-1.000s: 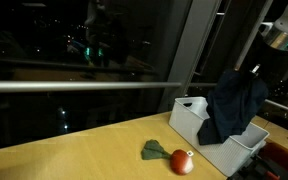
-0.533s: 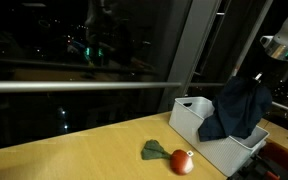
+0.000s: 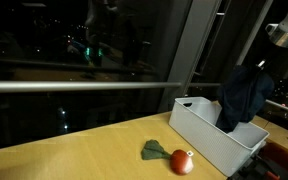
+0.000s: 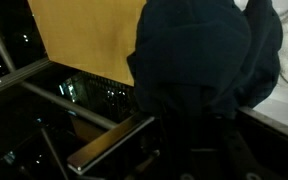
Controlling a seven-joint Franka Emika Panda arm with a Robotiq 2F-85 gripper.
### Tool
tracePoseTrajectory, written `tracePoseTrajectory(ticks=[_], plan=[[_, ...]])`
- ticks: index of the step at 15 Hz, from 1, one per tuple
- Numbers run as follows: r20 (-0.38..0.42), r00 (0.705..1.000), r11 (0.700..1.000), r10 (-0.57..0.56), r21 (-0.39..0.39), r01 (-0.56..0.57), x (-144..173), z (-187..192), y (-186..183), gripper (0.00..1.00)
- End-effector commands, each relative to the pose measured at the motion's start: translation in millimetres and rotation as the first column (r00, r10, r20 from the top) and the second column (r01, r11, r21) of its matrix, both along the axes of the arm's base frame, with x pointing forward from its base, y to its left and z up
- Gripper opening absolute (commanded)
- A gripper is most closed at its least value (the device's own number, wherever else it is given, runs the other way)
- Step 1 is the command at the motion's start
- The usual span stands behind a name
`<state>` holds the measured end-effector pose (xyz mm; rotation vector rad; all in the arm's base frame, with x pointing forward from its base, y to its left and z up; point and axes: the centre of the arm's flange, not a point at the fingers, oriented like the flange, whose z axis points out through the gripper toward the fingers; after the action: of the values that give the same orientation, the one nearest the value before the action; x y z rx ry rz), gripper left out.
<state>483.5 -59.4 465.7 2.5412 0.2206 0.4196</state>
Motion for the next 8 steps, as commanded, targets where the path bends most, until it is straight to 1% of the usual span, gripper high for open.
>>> tracePoseTrajectory(ticks=[1, 5, 8], plan=[[-0.002, 0.999, 0.999, 0.041, -0.006, -0.041, 25, 2, 22, 0.03], [-0.040, 0.995, 0.996, 0.087, 0.010, -0.087, 47, -32, 57, 0.03], [-0.073, 0.992, 0.995, 0.102, 0.024, -0.101, 51, -58, 70, 0.03]])
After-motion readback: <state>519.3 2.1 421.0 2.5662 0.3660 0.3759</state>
